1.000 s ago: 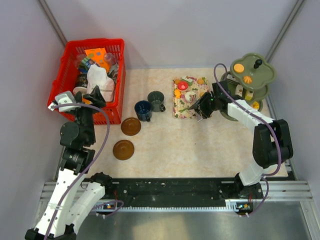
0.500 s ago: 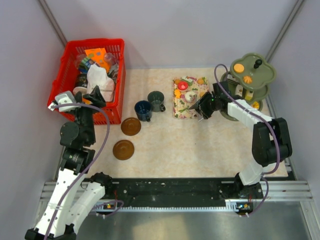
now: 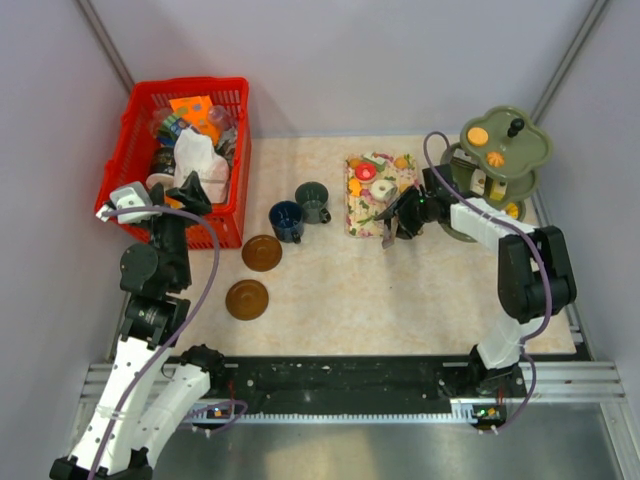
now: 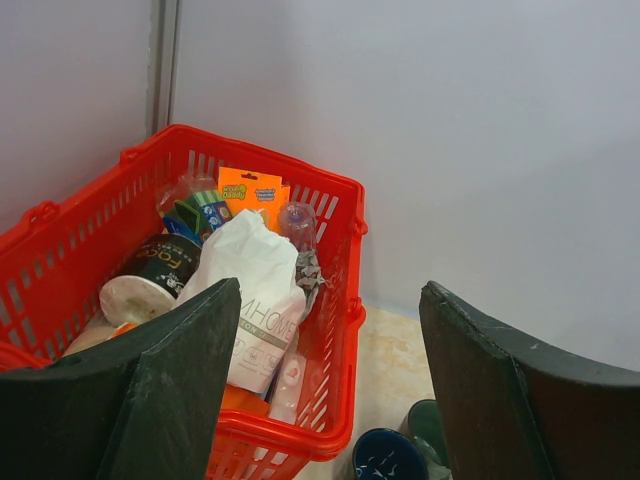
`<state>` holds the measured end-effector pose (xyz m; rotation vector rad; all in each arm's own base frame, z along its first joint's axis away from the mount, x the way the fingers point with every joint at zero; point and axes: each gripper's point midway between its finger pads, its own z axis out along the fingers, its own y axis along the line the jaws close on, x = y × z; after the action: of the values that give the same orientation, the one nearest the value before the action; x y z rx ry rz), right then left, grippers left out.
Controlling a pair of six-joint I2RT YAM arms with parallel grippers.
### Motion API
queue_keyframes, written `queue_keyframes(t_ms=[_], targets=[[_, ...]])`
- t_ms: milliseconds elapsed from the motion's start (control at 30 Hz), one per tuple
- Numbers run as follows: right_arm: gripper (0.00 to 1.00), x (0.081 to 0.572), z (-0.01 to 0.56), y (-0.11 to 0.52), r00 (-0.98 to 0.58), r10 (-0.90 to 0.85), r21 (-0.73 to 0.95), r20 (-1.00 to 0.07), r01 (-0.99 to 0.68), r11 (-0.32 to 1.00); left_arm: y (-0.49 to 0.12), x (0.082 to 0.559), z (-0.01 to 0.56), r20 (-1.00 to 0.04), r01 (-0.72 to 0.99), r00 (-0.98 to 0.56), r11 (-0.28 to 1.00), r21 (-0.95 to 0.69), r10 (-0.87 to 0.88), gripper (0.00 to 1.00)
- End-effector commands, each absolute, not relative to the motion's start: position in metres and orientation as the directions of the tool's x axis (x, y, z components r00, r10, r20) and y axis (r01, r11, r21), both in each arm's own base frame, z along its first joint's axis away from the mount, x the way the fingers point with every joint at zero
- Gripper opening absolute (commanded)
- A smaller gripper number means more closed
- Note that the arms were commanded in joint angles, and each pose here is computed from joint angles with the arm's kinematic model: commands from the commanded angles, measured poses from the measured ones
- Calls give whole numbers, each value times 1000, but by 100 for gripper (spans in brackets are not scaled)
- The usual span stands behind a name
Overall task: Serve the afternoon tea
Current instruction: Adjust the dessert on the tray.
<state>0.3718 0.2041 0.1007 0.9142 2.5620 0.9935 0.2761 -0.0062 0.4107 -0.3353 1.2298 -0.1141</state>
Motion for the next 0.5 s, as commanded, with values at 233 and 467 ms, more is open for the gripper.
queue_keyframes(t_ms=[233,467], targets=[[48,397,157,211,-784,613,782,-97,321,535,-7,273,421,-889,-76,372,946,-315,-266,77],[48,401,159,209,-786,610,782,-99,317,536,-7,274,421,-890,-76,371,946,-315,-266,77]])
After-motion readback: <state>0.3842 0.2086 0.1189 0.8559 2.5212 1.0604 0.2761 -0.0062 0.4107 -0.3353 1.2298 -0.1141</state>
